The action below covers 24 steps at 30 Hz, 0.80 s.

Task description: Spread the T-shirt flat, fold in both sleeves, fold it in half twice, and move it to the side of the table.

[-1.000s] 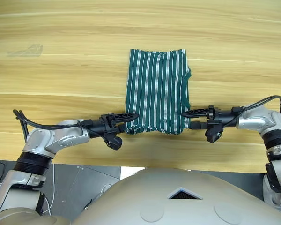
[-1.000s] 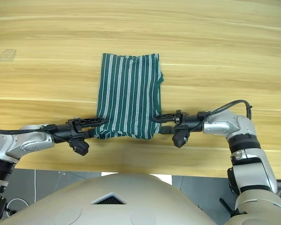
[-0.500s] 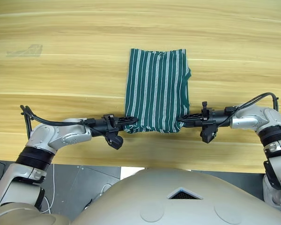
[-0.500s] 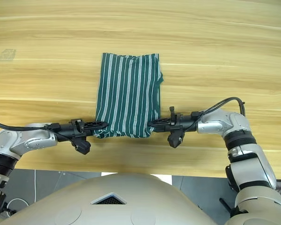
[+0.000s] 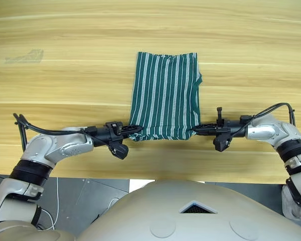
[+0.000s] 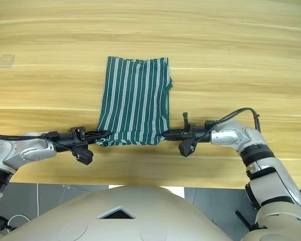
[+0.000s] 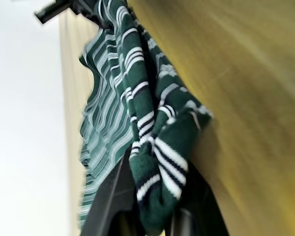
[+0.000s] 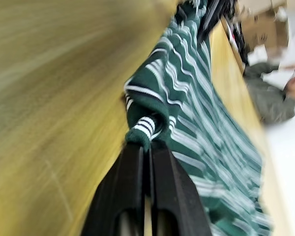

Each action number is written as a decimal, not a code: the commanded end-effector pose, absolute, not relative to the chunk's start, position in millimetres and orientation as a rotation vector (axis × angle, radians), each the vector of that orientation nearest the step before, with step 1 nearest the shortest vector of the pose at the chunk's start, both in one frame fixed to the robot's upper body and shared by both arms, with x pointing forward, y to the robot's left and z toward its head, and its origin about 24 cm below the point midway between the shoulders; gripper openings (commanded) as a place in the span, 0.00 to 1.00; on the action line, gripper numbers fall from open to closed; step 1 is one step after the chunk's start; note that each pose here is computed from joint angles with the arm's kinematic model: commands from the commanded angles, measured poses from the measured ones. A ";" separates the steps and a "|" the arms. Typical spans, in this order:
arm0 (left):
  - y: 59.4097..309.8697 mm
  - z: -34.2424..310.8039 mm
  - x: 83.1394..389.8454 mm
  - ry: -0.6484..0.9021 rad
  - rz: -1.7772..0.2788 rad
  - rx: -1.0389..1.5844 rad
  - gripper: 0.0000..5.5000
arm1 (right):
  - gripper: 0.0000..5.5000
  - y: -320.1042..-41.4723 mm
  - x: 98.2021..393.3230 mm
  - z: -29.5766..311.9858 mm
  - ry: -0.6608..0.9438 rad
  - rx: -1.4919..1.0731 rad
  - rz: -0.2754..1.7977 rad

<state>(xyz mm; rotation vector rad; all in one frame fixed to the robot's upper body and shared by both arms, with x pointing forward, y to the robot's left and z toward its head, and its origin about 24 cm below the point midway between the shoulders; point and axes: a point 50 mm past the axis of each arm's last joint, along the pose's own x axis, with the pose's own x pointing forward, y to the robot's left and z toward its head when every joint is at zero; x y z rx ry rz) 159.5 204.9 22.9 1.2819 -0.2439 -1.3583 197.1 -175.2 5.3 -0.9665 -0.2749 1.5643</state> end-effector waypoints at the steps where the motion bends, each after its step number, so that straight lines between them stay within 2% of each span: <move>1: 223.8 17.0 121.3 0.205 -1.454 1.070 0.05 | 0.00 -184.3 191.9 12.8 0.094 -0.692 1.533; 3: 227.9 34.5 118.3 0.333 -1.441 0.933 0.05 | 0.00 -184.4 194.6 32.3 0.187 -0.483 1.514; 7: 226.2 81.5 127.4 0.349 -1.407 0.767 0.05 | 0.00 -187.5 202.9 69.7 0.237 -0.231 1.504; 13: 220.5 113.4 111.1 0.367 -1.432 0.602 0.05 | 0.00 -190.7 185.3 95.2 0.351 0.058 1.588; 19: 220.5 131.7 111.4 0.367 -1.433 0.522 0.05 | 0.00 -187.1 189.5 104.5 0.312 0.053 1.558; 24: 223.2 119.5 145.3 0.366 -1.334 0.643 0.05 | 0.00 -176.5 209.4 89.2 0.293 -0.044 1.475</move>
